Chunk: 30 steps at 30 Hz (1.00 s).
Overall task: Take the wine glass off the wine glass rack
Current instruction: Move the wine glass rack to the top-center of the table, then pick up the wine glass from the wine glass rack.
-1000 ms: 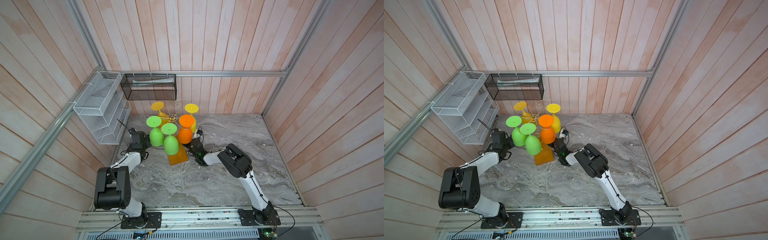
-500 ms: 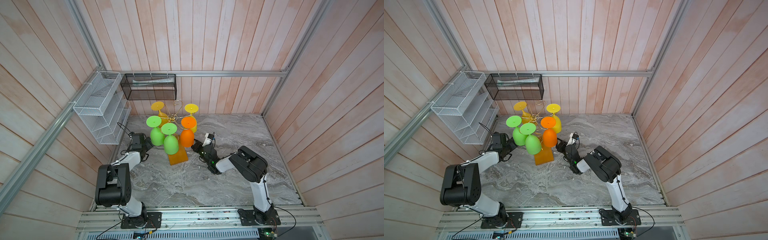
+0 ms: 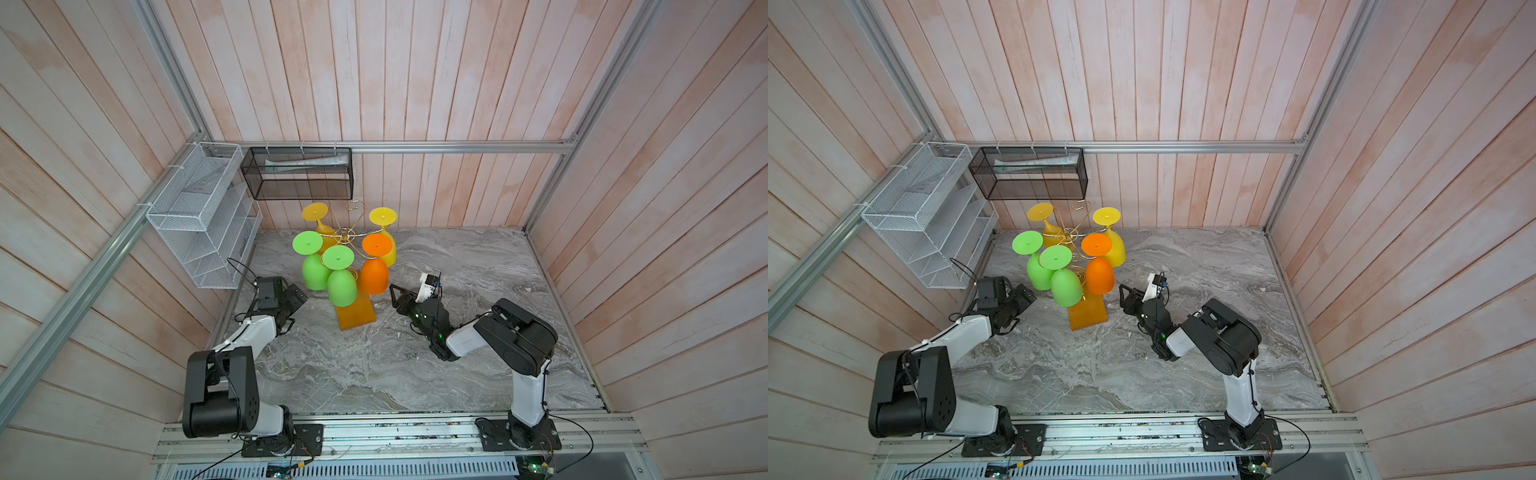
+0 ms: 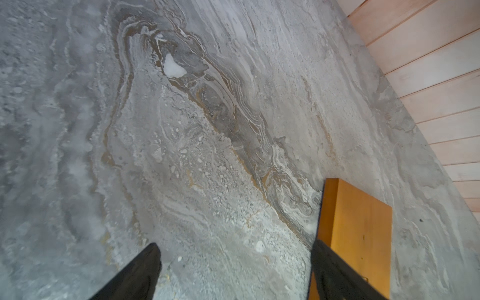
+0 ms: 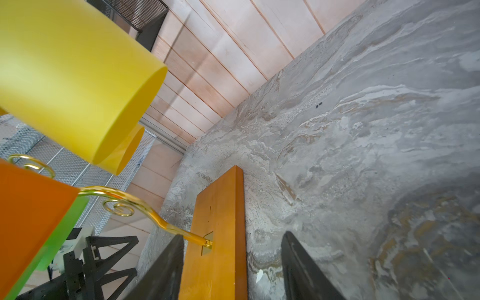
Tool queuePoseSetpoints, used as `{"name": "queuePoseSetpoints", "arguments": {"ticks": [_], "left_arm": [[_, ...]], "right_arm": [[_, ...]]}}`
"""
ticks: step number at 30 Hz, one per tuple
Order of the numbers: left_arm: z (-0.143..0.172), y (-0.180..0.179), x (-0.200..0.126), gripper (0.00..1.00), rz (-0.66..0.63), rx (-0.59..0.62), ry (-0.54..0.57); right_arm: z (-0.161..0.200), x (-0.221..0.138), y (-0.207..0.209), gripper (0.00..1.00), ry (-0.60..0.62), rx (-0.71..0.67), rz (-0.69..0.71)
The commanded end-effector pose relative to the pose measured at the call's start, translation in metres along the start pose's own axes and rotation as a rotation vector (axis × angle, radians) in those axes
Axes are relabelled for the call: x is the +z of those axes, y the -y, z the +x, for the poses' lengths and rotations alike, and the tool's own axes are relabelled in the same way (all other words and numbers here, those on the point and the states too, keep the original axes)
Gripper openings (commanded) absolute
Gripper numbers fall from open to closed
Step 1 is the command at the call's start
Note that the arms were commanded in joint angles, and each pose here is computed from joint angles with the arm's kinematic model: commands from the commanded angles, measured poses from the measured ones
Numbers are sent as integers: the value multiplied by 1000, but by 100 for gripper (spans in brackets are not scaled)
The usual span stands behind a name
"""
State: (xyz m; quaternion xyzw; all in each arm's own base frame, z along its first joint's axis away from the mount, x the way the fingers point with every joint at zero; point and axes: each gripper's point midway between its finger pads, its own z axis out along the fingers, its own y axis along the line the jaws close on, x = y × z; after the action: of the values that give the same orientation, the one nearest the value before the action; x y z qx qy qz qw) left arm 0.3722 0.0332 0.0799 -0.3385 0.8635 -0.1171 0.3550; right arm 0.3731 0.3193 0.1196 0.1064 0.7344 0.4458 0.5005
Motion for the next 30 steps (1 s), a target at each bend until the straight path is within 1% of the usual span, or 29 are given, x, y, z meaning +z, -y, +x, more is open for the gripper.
{"name": "queuePoseSetpoints", "arguments": {"ticks": [1, 5, 8, 12, 16, 22, 26, 30], "left_arm": [[14, -9, -7, 92, -2, -12, -30], [22, -15, -16, 92, 1, -14, -28], [24, -15, -25, 93, 15, -19, -20], [19, -11, -42, 93, 34, -16, 9], [10, -7, -64, 93, 53, 3, 54], [-10, 3, -104, 93, 73, 77, 154], [-21, 9, -127, 93, 88, 122, 211], [-31, 21, -148, 93, 130, 172, 266]], "right_arm": [[-8, -9, -2, 58, 18, -30, -2], [-13, -21, 3, 58, 25, -35, 23], [-19, -29, 18, 58, 22, -12, 69], [-43, -46, 44, 57, 32, 60, 132], [-63, -57, 54, 57, 3, 69, 204], [-86, -71, 46, 55, -48, 117, 229], [-99, -72, 23, 54, -72, 126, 197], [-111, -71, -8, 53, -94, 140, 125]]}}
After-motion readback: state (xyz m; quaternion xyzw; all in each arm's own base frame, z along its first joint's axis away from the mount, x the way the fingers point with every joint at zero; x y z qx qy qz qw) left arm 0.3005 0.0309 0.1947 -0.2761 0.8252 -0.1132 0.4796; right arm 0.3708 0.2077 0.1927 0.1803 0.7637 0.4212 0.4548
